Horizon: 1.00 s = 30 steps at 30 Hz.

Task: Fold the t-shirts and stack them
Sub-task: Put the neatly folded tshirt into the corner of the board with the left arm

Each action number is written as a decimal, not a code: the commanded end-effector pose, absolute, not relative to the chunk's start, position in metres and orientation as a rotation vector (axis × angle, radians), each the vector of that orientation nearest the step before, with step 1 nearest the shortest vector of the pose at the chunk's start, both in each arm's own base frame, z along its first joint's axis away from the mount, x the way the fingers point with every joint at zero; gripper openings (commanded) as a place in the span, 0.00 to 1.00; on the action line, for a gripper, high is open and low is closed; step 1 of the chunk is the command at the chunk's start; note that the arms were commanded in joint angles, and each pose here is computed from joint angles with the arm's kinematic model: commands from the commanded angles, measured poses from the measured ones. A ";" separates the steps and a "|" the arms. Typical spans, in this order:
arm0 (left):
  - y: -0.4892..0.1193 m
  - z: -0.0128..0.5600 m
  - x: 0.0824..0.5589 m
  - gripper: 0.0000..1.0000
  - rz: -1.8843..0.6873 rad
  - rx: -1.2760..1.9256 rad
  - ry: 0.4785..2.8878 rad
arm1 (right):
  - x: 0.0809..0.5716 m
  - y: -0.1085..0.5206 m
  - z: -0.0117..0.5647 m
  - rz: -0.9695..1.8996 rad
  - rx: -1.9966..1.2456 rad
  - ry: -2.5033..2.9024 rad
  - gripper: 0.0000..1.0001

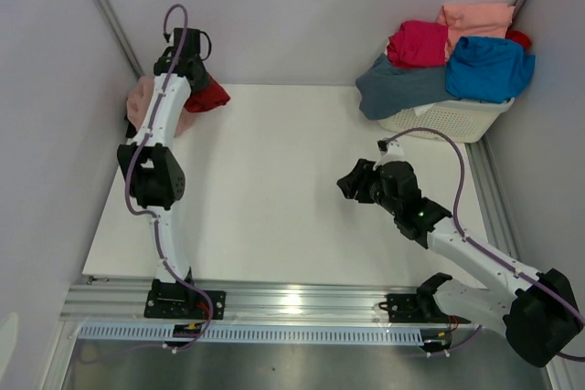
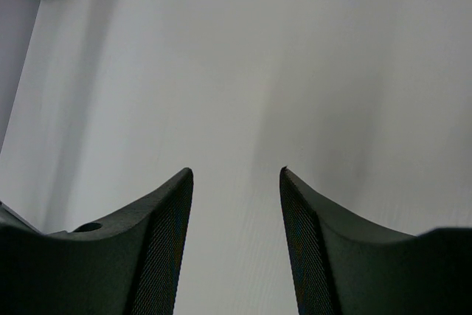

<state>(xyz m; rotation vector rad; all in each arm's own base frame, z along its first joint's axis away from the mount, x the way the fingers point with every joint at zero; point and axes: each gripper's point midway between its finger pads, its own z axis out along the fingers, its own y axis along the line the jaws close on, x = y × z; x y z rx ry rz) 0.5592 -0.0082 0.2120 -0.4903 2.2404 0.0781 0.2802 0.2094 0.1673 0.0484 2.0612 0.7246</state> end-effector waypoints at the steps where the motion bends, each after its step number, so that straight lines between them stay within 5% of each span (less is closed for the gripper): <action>1: 0.049 0.252 0.577 0.00 0.171 -0.686 2.020 | 0.270 0.209 0.159 0.710 0.061 2.090 0.54; 9: 0.137 0.234 0.583 0.00 0.116 -1.014 1.840 | 0.250 0.219 0.147 0.714 0.028 2.140 0.54; 16: 0.145 0.188 0.603 0.01 -0.241 -1.259 1.749 | 0.242 0.233 0.148 0.707 -0.004 2.161 0.53; 24: 0.139 0.147 0.587 0.01 -0.370 -1.390 1.756 | 0.246 0.239 0.154 0.703 0.016 2.146 0.54; 30: 0.148 0.127 0.568 0.13 -0.376 -1.463 1.785 | 0.253 0.248 0.157 0.710 0.020 2.130 0.54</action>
